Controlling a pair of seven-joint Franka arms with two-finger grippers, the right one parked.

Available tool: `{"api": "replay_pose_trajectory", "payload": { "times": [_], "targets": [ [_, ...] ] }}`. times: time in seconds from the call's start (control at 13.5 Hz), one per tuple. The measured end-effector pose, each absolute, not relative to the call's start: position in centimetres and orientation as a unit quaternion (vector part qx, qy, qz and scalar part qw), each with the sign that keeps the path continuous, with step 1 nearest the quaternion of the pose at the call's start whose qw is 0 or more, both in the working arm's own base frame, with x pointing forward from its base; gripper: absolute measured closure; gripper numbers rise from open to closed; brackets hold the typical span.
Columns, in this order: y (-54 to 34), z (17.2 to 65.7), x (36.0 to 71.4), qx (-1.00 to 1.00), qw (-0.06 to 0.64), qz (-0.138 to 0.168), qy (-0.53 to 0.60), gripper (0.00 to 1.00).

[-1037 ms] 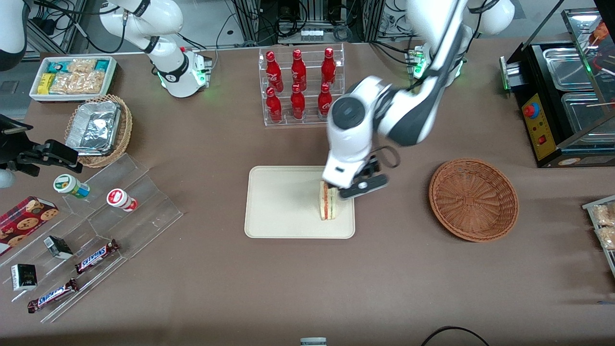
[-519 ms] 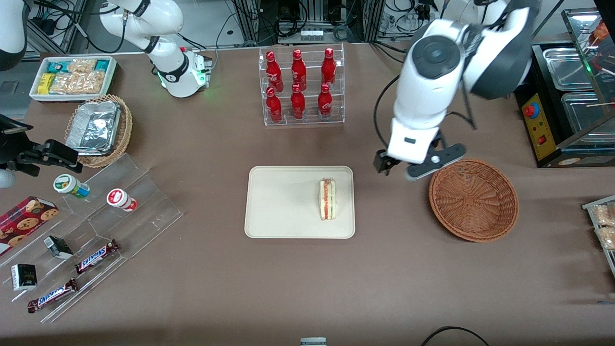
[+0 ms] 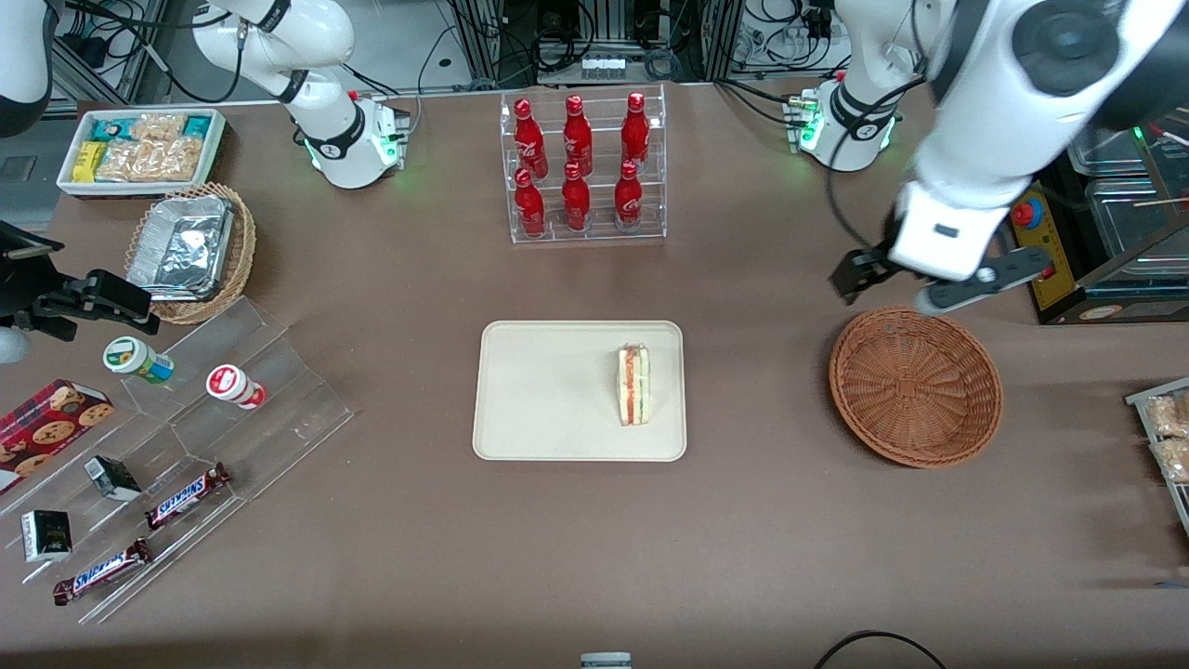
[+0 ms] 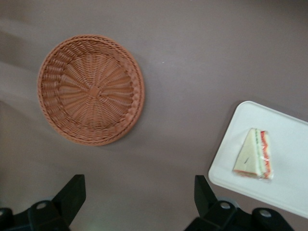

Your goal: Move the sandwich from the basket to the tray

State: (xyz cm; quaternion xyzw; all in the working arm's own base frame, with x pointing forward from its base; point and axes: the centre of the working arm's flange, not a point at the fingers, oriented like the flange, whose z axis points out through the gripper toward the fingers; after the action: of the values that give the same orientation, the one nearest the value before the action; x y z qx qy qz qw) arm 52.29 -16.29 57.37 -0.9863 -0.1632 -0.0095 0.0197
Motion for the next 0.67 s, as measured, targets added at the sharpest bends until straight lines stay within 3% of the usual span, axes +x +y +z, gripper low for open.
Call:
{"api": "replay_pose_trajectory", "payload": {
  "times": [0.67],
  "targets": [
    [-5.1, 58.3, 51.0, -0.991, 0.006, 0.02, -0.131, 0.0]
  ]
}}
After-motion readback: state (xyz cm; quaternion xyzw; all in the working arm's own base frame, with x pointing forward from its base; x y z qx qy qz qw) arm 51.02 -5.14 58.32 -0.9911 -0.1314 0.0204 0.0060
